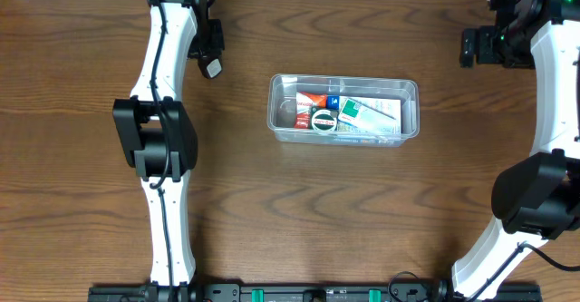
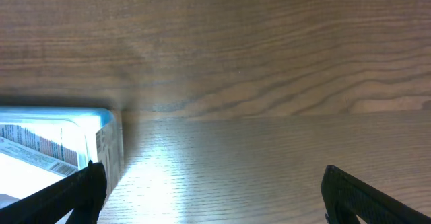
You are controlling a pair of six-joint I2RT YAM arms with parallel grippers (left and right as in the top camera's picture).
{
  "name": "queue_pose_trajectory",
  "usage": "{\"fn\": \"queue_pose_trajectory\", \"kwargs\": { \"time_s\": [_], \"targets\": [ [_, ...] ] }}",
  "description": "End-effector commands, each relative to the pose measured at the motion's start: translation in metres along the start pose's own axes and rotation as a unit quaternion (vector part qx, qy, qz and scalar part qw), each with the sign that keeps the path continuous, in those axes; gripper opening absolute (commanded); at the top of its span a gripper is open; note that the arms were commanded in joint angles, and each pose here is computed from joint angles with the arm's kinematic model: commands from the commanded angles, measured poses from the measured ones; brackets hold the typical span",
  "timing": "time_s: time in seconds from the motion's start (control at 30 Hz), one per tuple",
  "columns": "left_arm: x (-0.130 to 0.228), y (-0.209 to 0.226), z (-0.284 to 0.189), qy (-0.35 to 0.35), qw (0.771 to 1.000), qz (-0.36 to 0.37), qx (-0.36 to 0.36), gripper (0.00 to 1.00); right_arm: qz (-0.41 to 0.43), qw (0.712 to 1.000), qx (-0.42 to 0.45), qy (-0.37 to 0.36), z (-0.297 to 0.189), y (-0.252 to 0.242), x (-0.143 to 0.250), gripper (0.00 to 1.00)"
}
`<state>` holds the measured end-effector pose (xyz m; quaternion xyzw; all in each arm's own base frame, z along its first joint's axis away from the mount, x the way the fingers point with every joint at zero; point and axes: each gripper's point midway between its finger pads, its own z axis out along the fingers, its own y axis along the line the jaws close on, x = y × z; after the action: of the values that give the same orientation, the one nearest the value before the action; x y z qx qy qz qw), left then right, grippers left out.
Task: Pack container
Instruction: 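Grasp the bottle by its cap with the left gripper, then lift the bottle and carry it over the container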
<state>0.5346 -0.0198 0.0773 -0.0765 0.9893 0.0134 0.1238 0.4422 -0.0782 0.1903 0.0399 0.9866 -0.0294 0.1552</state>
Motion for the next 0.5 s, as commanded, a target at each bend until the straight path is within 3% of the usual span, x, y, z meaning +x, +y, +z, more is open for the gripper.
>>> {"fn": "queue_pose_trajectory", "kwargs": {
  "time_s": [0.0,0.1,0.23,0.47],
  "targets": [
    [0.004,0.0,0.007,0.01,1.0,0.002,-0.004,0.24,0.007,1.0,0.002,-0.018,-0.013,-0.002,-0.005,0.99],
    [0.004,0.0,0.004,0.009,1.0,0.002,-0.004,0.14,0.007,1.0,0.002,-0.018,-0.013,-0.002,-0.005,0.99],
    [0.002,0.0,-0.008,0.0,1.0,0.002,-0.002,0.08,0.007,1.0,0.002,-0.018,-0.013,-0.002,-0.005,0.99],
    [-0.001,0.0,-0.063,-0.033,0.999,0.003,0.006,0.06,0.007,1.0,0.002,-0.018,-0.013,-0.002,-0.005,0.99]
  ]
}}
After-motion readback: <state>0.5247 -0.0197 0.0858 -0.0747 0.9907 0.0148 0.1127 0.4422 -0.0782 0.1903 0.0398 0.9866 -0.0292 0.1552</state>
